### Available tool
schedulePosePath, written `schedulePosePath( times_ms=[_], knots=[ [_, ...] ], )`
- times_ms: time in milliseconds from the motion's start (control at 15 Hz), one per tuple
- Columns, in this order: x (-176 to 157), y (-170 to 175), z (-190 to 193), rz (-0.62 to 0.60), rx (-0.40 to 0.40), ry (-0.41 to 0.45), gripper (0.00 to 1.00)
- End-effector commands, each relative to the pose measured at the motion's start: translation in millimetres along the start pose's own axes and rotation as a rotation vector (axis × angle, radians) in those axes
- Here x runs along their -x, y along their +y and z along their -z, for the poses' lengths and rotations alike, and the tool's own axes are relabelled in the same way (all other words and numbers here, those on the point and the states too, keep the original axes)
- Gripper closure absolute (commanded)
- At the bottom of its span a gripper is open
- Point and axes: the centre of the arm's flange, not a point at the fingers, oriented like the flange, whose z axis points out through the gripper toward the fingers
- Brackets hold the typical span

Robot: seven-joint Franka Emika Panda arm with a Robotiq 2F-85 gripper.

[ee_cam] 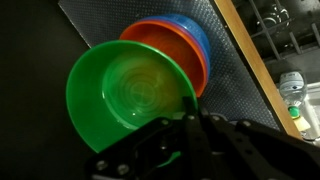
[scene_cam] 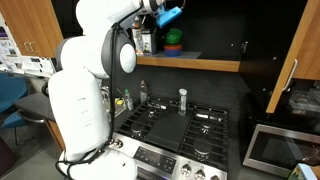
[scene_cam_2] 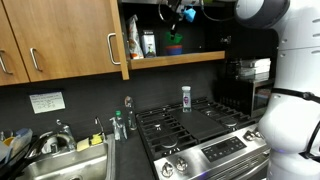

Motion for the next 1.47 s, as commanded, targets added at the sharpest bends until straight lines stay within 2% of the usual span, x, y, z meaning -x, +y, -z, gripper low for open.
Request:
schedulePosePath(
  times_ms=[0,533,600,667,800,1267,1400],
  knots=[
    [2,1,-7,-0.005,0.007,-0.001,0.99],
    [8,-7,-15,0.037,-0.029,-0.011,0.99],
    [9,-8,-15,0.043,-0.031,-0.023,0.71],
    [10,-8,-16,0.051,-0.035,-0.028,0.71],
    [11,-9,-15,0.063,-0.039,-0.033,0.60],
    [8,-11,3,0.099,-0.027,-0.035,0.11],
    [6,-14,18,0.107,-0.031,-0.027,0.01]
  ],
)
